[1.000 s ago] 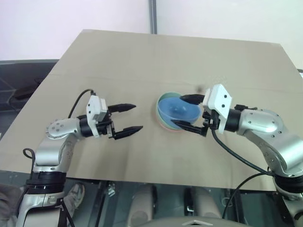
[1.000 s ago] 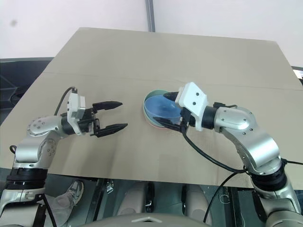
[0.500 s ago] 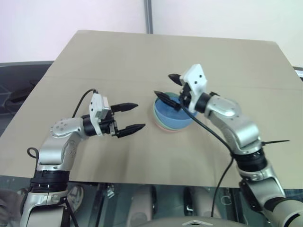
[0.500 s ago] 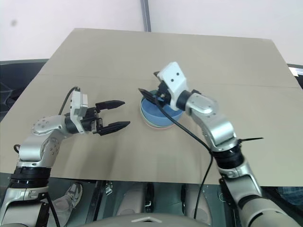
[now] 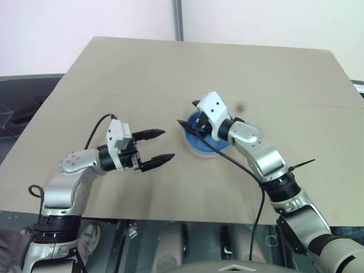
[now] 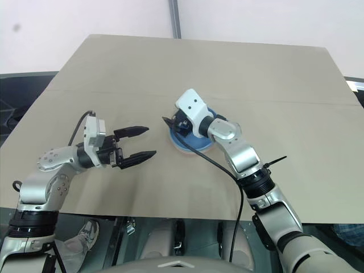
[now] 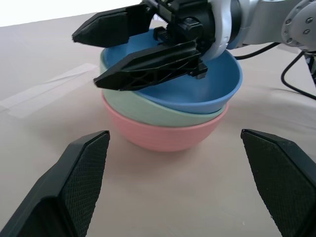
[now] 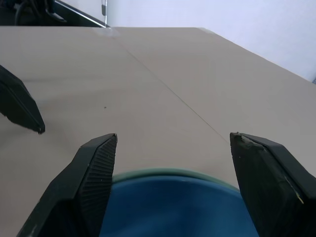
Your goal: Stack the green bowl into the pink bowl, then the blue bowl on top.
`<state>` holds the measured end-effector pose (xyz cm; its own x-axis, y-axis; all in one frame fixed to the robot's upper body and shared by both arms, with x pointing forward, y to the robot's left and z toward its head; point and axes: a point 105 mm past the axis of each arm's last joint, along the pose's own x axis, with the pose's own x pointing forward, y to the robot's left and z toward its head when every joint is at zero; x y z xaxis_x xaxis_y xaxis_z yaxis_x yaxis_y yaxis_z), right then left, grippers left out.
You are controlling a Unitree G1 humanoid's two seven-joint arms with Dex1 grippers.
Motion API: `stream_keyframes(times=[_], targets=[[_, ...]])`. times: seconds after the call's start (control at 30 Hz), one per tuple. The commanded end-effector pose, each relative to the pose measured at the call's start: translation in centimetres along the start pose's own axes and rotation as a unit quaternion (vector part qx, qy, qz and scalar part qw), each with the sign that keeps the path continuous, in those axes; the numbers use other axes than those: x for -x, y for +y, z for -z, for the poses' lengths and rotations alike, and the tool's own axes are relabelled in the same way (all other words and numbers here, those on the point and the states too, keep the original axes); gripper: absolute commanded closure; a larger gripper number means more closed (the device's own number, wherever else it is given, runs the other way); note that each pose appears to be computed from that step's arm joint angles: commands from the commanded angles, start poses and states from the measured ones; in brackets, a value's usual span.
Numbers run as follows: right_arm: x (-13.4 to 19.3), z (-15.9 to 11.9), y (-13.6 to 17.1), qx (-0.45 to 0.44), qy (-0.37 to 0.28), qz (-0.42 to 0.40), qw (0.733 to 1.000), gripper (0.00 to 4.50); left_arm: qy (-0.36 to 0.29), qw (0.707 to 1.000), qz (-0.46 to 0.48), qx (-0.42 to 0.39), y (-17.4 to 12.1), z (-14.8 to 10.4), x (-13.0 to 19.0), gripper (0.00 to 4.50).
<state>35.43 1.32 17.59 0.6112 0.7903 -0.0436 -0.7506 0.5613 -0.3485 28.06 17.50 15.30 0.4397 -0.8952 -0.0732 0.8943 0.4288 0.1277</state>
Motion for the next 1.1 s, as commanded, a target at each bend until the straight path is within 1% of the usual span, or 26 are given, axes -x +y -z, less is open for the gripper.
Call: stream_keyframes(times=[0.03,0.07,0.17,0.3,0.37,0.43,0.5,0.53,0.6,0.67,0.7,0.8,0.93,1.1], targets=[[1.4,-2.4,0.1,0.017,-0.048,-0.011,0.999,0.53,-0.021,1.000,-0.002,-0.015,-0.2,-1.3,0.1,0.00],[2.2,-3.7,0.3,0.014,-0.068,-0.022,0.997,0.53,-0.022,1.000,-0.003,-0.014,-0.1,-1.3,0.1,0.00],[4.4,-5.8,0.7,0.014,-0.098,-0.039,0.994,0.53,-0.025,1.000,-0.006,-0.012,0.1,-1.4,0.2,0.00],[7.6,-6.6,1.1,0.026,-0.092,-0.048,0.994,0.53,-0.029,0.999,-0.014,-0.017,0.4,-1.6,0.3,0.00],[9.3,-6.1,1.0,0.024,-0.070,-0.046,0.996,0.53,-0.025,0.999,-0.018,-0.017,0.4,-1.5,0.3,0.00],[11.8,-5.1,0.8,0.018,-0.036,-0.035,0.999,0.53,-0.026,0.999,-0.032,-0.029,0.5,-1.4,0.5,0.00],[15.8,-2.8,0.5,0.011,0.029,-0.016,0.999,0.53,-0.056,0.997,-0.048,-0.029,0.6,-1.6,1.1,0.00],[17.8,-1.6,0.7,0.009,0.067,-0.022,0.997,0.53,-0.056,0.997,-0.045,-0.022,0.4,-1.5,1.5,0.00],[21.0,0.3,0.7,0.010,0.141,-0.024,0.990,0.53,-0.048,0.998,-0.033,-0.034,0.1,-1.3,2.2,0.00],[23.4,0.3,0.2,-0.019,0.149,0.004,0.989,0.01,-0.042,0.999,-0.016,-0.020,-0.3,-1.1,3.1,0.00],[24.5,0.3,-0.7,-0.010,0.154,0.035,0.987,0.01,-0.037,0.999,-0.005,-0.010,-0.5,-1.1,3.8,0.00],[26.5,-0.1,-1.9,0.005,0.158,0.085,0.984,0.01,-0.023,1.000,0.009,0.009,-0.8,-1.1,4.8,0.00],[27.5,-0.1,-1.7,-0.002,0.169,0.088,0.982,0.01,0.008,1.000,0.011,0.017,-1.0,-0.9,5.2,0.00],[27.6,0.1,-1.5,-0.006,0.167,0.090,0.982,0.01,0.032,0.999,0.018,0.017,-1.1,-0.7,5.2,0.00]])
